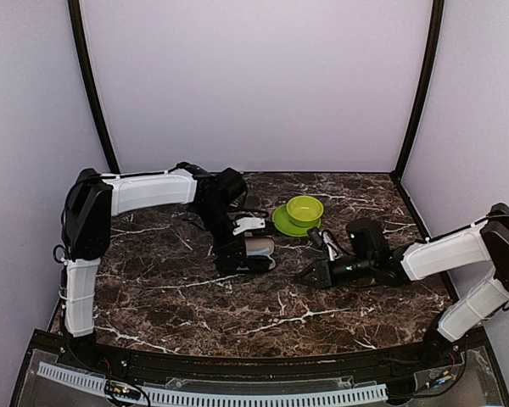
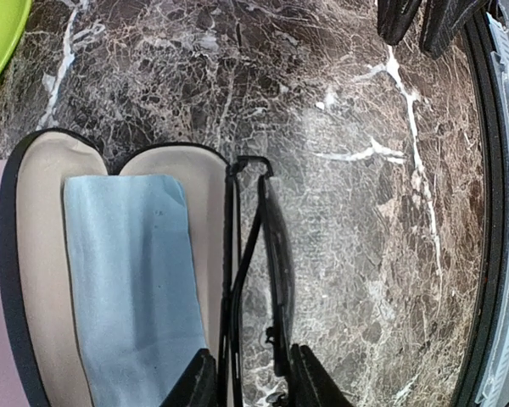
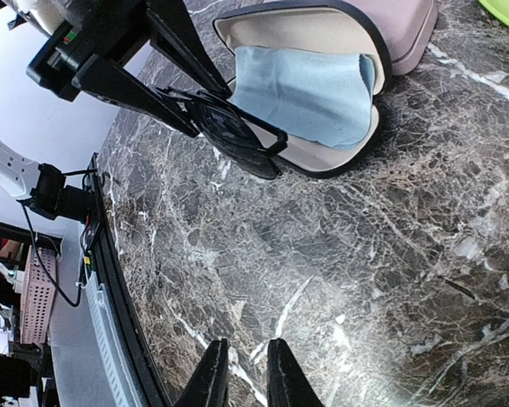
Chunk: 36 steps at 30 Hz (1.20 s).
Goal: Organize the sunglasses
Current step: Place the sunglasses in the sunglasses case.
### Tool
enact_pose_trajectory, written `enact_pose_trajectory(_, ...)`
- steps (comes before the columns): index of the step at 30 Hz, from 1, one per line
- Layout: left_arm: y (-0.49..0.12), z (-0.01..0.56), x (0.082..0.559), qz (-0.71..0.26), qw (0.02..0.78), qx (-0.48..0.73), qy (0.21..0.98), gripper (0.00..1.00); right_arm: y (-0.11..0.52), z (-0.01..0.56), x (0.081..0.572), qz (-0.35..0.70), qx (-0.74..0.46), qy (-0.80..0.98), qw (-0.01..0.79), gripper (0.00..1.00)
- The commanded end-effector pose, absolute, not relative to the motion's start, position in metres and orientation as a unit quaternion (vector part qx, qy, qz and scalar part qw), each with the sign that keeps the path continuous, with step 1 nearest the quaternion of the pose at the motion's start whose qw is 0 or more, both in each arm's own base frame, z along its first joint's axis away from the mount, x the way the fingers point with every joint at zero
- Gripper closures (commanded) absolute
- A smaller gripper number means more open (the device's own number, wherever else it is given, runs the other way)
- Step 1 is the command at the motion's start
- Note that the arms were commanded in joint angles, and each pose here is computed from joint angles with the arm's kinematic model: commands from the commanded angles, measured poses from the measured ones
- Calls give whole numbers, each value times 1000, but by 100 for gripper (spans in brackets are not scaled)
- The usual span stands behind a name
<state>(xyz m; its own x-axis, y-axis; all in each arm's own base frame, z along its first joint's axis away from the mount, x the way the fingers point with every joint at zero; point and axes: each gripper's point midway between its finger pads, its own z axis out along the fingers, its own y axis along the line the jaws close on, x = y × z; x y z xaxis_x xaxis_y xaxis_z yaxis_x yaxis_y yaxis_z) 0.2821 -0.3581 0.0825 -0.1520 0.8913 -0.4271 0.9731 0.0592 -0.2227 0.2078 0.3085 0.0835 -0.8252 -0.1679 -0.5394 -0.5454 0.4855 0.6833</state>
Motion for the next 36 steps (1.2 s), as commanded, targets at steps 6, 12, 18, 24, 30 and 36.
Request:
enact_pose_trajectory(6,-361,98,290,-255,107,652,706,69,312,89,210,482,-210,823,212,83)
enact_pose_trajectory(12,-365,94,295,-259,110,654,702,69,314,84,208,488,-209,823,201,83)
enact_pose_trajectory(18,-368,90,302,-263,104,656,700,68,314,83,206,490,-209,823,195,83)
enact_pose_trajectory(24,-363,81,308,-255,94,655,705,68,313,83,206,488,-210,824,195,83)
enact_pose_trajectory(30,-362,79,310,-259,90,653,706,68,314,84,206,489,-210,824,195,83)
enact_pose_trajectory(36,-363,76,308,-264,83,651,707,68,313,81,206,487,-210,826,193,83)
